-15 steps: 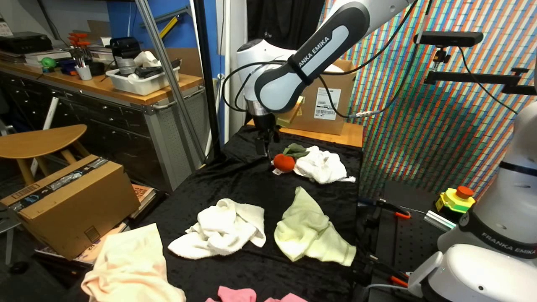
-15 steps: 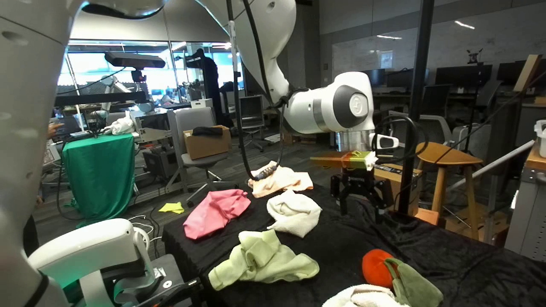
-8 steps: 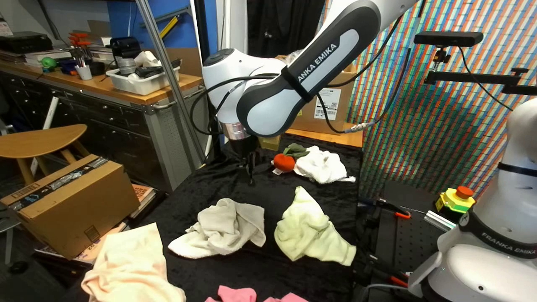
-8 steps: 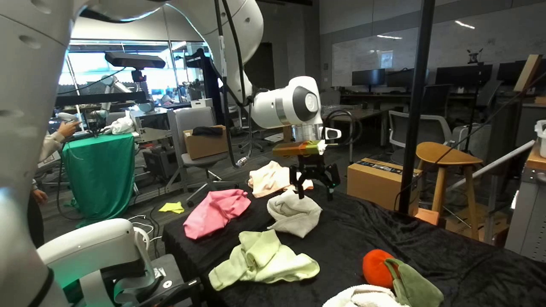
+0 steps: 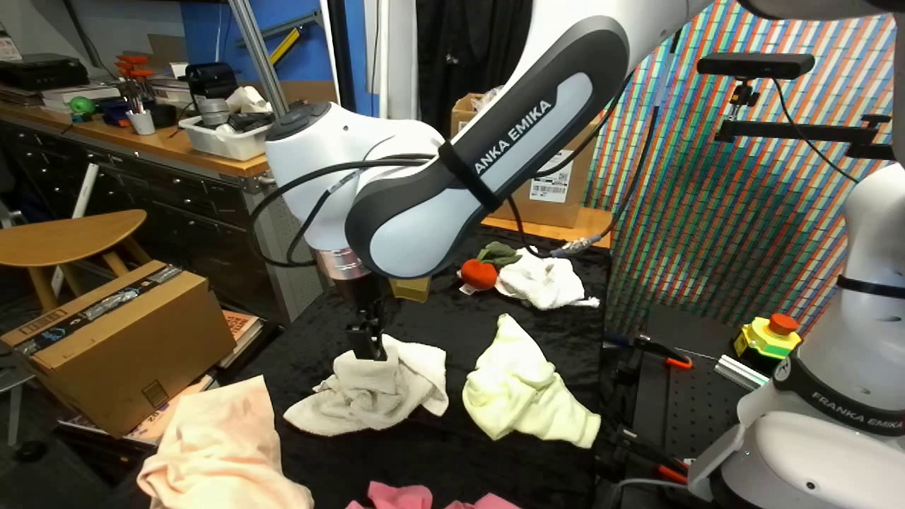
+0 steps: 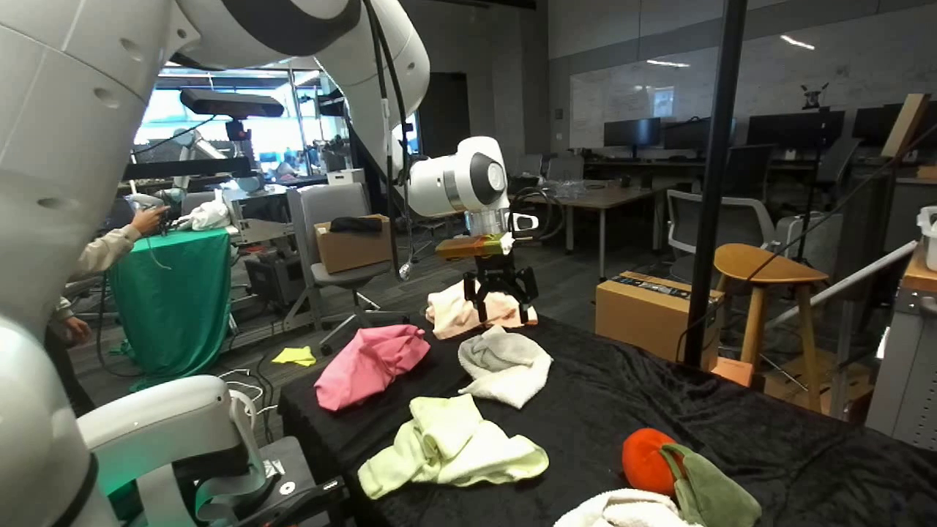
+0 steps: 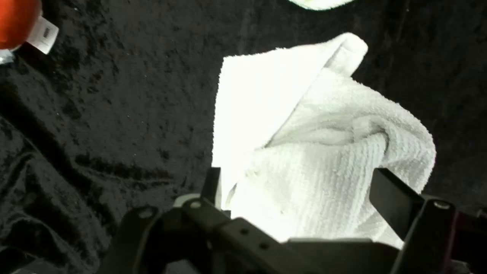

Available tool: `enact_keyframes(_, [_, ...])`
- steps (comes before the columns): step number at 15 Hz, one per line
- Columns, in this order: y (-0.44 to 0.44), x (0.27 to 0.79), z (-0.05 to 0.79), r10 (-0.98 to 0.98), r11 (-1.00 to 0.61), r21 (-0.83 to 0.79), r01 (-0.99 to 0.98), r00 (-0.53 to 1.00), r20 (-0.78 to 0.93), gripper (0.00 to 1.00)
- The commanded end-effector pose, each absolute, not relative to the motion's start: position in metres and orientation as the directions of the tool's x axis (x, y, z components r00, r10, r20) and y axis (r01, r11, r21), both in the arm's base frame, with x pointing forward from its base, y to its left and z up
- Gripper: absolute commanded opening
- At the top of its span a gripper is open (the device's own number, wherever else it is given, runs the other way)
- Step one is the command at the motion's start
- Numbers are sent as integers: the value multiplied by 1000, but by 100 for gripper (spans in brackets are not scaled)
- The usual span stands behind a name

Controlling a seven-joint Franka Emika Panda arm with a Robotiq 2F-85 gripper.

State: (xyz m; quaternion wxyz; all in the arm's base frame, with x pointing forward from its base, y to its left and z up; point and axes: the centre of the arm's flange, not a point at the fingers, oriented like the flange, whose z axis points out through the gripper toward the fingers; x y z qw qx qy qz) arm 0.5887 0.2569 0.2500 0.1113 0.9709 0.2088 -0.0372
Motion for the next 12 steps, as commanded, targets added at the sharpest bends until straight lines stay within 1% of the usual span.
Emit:
enact_keyframes(1, [294,618,251,377,-900,198,388,921,-94,100])
enact_keyframes(6, [338,627,252,402,-895,190,404,914,-55,100])
enact_keyframes(12, [406,618,252,389,-919,64,389,921,-13,100])
